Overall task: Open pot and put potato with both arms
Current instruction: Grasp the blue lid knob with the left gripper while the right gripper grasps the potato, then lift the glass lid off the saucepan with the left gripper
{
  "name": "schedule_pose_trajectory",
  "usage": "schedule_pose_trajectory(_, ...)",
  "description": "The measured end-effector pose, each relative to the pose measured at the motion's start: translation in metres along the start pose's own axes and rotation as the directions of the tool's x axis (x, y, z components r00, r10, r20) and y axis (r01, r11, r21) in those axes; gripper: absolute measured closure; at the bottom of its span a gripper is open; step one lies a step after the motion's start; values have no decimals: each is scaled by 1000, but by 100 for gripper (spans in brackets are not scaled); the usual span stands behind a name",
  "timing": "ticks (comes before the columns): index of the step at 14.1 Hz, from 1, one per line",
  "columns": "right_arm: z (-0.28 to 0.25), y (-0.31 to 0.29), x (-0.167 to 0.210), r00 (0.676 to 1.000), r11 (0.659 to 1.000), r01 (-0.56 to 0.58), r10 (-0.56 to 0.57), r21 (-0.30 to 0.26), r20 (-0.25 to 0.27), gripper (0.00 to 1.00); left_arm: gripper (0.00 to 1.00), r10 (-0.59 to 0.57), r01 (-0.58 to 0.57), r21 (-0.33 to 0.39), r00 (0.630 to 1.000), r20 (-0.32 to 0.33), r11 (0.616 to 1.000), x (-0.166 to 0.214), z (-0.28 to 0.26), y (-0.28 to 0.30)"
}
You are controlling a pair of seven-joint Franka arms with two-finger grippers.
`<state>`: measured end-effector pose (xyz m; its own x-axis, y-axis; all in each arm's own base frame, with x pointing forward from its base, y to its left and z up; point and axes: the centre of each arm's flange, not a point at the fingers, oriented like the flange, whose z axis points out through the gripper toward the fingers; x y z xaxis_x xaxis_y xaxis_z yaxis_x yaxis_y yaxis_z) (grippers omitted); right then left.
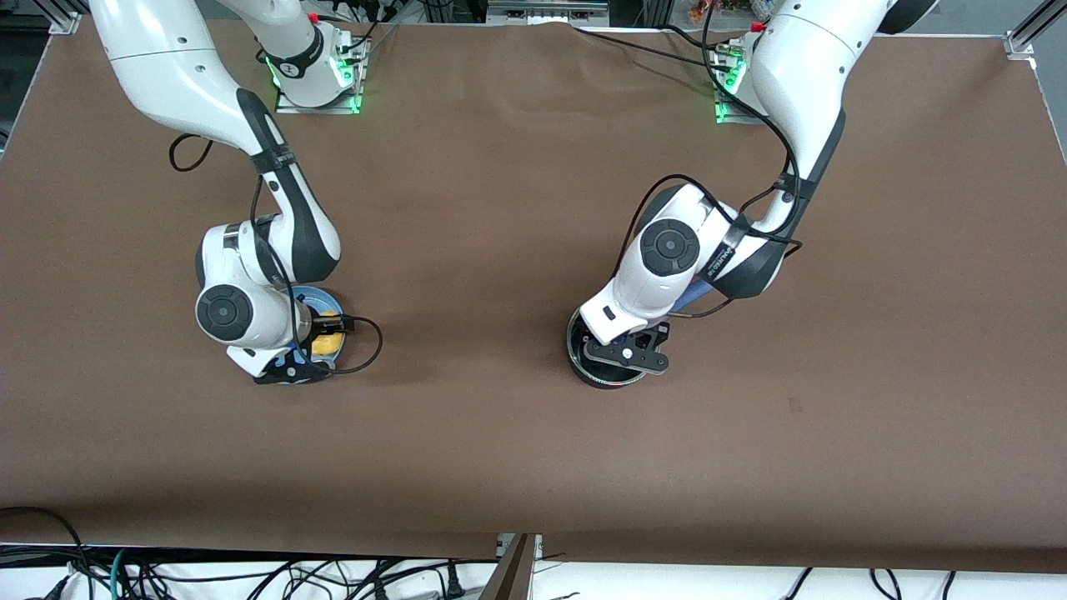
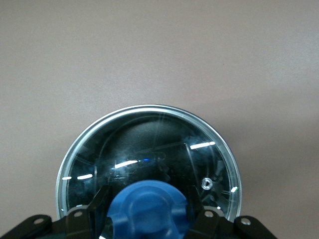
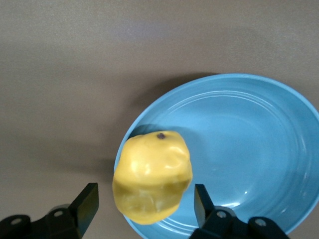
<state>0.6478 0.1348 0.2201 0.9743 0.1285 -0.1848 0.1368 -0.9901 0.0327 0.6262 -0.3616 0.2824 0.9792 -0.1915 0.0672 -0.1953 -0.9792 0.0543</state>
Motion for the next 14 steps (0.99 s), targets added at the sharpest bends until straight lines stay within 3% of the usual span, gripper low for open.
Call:
schedule_pose_trajectory(1, 0, 1, 0, 1000, 1000, -2, 2, 0, 0, 15, 35, 0, 0, 0, 1000, 0, 1000, 0, 0, 0)
schedule_pose_trajectory(3, 1, 3, 0, 1000, 1000, -5, 5, 1, 1, 25, 39, 0, 0, -1, 1000, -2, 1000, 0, -2, 1)
schedule_pose_trajectory(6, 1, 5, 0, 1000, 1000, -7, 7, 2, 2, 33, 41, -5, 5, 9, 1000, 13, 1000, 0, -3, -4)
schedule_pose_trajectory(11, 0, 6, 1, 1000, 1000, -10, 10, 5, -3, 37, 41, -44, 44, -1, 999, 31, 999, 4, -36, -14)
schedule_pose_trajectory(14, -11, 4, 4, 1000, 1000, -17, 17, 18, -19, 37, 41, -61, 61, -20, 998, 20, 998, 18, -66, -66)
